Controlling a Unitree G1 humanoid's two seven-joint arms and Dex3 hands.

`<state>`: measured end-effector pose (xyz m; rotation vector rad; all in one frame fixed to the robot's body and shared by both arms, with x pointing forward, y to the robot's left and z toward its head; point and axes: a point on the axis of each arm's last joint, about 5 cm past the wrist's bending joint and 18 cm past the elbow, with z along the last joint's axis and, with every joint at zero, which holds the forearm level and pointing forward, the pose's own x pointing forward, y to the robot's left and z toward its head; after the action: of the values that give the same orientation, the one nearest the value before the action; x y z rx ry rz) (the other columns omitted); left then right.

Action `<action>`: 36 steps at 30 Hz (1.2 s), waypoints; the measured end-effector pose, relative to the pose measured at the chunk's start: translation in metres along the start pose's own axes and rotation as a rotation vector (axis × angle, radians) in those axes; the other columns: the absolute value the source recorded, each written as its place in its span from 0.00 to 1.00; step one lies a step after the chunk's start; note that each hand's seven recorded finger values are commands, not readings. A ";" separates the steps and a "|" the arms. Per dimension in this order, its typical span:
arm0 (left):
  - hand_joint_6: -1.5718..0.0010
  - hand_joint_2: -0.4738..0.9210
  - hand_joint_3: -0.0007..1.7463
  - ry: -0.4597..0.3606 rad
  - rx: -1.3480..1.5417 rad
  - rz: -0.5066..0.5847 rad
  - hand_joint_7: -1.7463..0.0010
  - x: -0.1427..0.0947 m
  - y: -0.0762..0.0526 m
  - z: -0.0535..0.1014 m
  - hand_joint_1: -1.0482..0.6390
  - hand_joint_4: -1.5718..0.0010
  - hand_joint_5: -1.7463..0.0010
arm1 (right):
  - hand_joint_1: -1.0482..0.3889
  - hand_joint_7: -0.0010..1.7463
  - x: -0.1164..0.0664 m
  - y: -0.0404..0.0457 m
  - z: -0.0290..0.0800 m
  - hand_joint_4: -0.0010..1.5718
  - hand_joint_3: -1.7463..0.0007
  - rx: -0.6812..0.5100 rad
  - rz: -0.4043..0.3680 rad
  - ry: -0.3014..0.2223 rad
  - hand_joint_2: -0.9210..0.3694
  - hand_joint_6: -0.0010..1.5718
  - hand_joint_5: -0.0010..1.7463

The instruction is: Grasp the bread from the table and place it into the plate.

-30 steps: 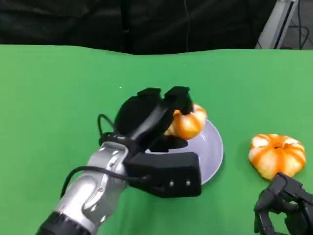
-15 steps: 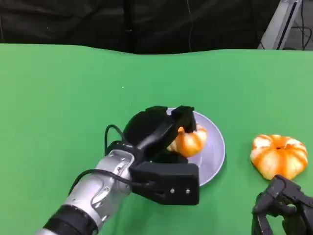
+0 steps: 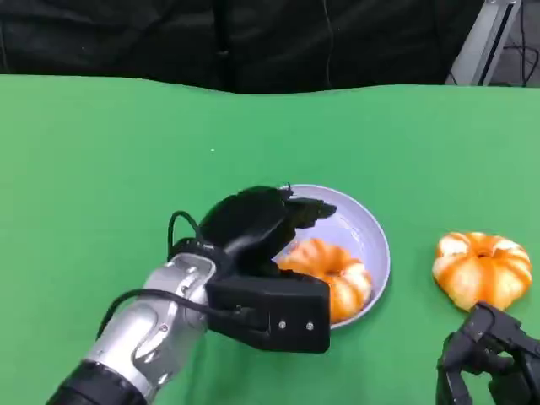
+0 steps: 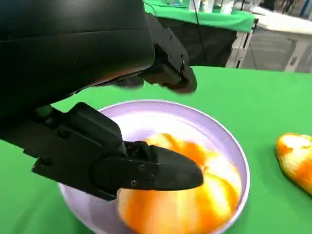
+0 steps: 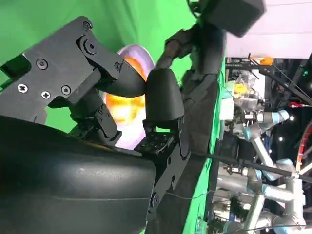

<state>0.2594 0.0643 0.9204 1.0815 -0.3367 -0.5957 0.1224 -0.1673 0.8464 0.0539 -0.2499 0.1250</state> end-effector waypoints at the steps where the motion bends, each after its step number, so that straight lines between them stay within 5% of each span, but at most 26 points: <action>1: 0.89 1.00 0.35 -0.002 0.002 0.000 1.00 0.000 0.002 0.001 0.00 1.00 1.00 | 0.63 0.91 0.000 -0.0002 0.000 0.54 0.25 -0.001 0.001 0.001 0.33 0.48 1.00; 8: 0.87 1.00 0.35 -0.015 -0.042 0.007 0.99 -0.007 0.002 0.001 0.00 1.00 1.00 | 0.63 0.91 0.000 -0.0006 0.000 0.54 0.26 0.001 0.004 0.001 0.32 0.49 1.00; 10: 0.77 1.00 0.22 -0.024 -0.065 0.017 0.97 -0.009 0.002 0.000 0.17 0.89 0.96 | 0.62 0.90 0.000 -0.0006 0.000 0.54 0.26 0.005 0.003 0.001 0.32 0.49 1.00; 11: 0.67 1.00 0.18 -0.030 -0.098 0.037 0.96 -0.011 0.003 -0.001 0.38 0.76 0.93 | 0.62 0.90 -0.001 -0.0007 0.000 0.54 0.26 0.008 0.002 0.000 0.32 0.49 1.00; 13: 0.62 1.00 0.16 -0.037 -0.201 0.108 0.95 -0.017 0.007 -0.002 0.49 0.69 0.92 | 0.62 0.90 -0.001 -0.0009 0.000 0.54 0.26 0.010 0.001 0.001 0.32 0.49 1.00; 15: 0.40 1.00 0.26 -0.044 -0.319 0.171 0.90 -0.022 0.011 -0.002 0.62 0.45 0.81 | 0.62 0.91 -0.001 -0.0008 0.000 0.54 0.26 0.011 0.002 0.002 0.32 0.49 1.00; 17: 0.25 0.88 0.47 -0.055 -0.502 0.226 0.80 -0.028 0.016 -0.005 0.64 0.36 0.49 | 0.62 0.91 -0.001 -0.0007 0.000 0.54 0.26 0.010 0.001 0.003 0.32 0.49 1.00; 18: 0.27 0.77 0.63 -0.066 -0.599 0.239 0.62 -0.031 0.019 -0.008 0.64 0.35 0.33 | 0.62 0.91 -0.001 -0.0006 0.000 0.54 0.26 0.009 0.000 0.003 0.32 0.49 1.00; 20: 0.32 0.68 0.75 -0.090 -0.780 0.239 0.36 -0.041 0.023 -0.016 0.61 0.35 0.17 | 0.62 0.91 -0.001 -0.0004 0.000 0.55 0.25 0.006 -0.002 0.003 0.33 0.49 1.00; 22: 0.36 0.64 0.81 -0.094 -0.887 0.232 0.23 -0.049 0.028 -0.023 0.60 0.37 0.10 | 0.62 0.91 0.000 -0.0004 0.000 0.55 0.25 0.002 -0.002 0.003 0.33 0.49 1.00; 30: 0.47 0.72 0.69 -0.139 -1.183 0.163 0.04 -0.091 0.040 -0.040 0.58 0.40 0.00 | 0.63 0.91 0.003 -0.0006 0.001 0.55 0.25 -0.007 -0.005 -0.006 0.33 0.49 1.00; 36: 0.48 0.75 0.68 -0.114 -1.315 0.176 0.01 -0.132 0.031 -0.047 0.57 0.41 0.00 | 0.63 0.92 0.004 -0.0004 0.001 0.55 0.24 -0.010 -0.003 -0.009 0.34 0.49 1.00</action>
<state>0.1883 0.1880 0.9311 -0.2435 -0.0764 -0.5595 0.1261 -0.1672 0.8478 0.0452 -0.2596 0.1208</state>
